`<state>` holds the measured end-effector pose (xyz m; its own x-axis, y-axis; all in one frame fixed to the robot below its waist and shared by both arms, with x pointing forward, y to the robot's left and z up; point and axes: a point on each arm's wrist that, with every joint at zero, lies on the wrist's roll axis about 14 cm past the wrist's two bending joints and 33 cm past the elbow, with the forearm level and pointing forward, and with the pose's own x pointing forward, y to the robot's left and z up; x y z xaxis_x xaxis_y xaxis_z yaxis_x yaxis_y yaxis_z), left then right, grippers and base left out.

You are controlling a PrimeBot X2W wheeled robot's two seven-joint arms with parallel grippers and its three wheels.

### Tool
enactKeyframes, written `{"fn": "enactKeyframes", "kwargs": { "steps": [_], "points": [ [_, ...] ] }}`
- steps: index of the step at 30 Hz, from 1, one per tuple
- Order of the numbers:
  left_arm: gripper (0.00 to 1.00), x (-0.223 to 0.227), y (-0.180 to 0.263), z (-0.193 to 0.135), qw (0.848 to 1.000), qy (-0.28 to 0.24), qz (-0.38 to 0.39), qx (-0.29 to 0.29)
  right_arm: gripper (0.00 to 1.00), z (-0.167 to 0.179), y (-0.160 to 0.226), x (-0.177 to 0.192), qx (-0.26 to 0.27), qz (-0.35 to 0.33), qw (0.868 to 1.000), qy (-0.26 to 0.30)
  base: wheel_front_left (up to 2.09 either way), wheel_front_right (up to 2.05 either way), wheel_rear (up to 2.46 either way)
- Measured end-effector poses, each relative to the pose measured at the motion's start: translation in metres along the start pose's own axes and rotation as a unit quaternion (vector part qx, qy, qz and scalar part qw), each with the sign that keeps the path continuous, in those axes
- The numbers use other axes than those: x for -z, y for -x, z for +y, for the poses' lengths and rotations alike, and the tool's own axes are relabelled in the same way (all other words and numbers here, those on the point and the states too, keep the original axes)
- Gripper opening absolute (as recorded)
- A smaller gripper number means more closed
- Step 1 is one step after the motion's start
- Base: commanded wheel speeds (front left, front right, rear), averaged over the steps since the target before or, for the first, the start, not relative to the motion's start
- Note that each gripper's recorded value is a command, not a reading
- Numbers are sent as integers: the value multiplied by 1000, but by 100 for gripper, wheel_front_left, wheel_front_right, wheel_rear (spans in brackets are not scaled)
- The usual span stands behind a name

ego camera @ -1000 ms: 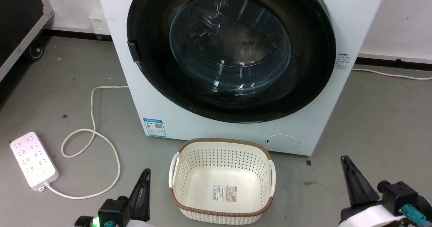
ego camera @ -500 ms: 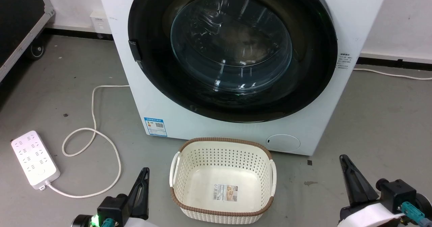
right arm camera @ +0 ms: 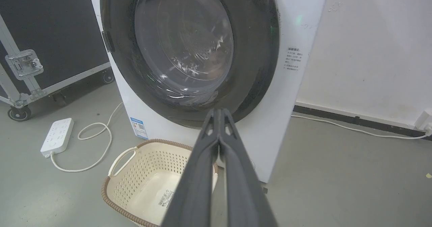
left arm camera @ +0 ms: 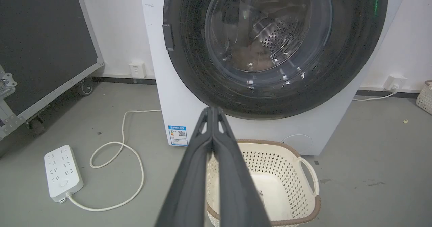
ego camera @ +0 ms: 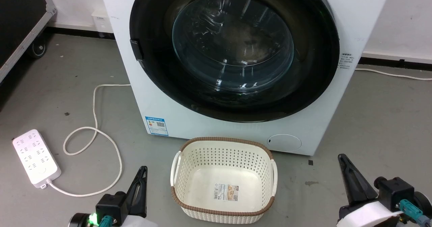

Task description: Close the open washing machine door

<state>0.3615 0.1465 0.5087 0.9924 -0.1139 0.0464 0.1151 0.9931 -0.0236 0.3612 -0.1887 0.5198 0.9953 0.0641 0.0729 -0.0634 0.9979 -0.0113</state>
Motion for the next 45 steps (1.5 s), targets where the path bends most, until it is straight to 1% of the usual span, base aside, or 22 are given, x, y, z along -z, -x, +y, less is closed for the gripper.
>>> {"fn": "enactKeyframes", "kwargs": {
  "steps": [45],
  "points": [
    [0,-8,-4,16,999,-19,16,-28,0,15,-8,-3,-20,22,1000,9,0,0,0]
  ]
}}
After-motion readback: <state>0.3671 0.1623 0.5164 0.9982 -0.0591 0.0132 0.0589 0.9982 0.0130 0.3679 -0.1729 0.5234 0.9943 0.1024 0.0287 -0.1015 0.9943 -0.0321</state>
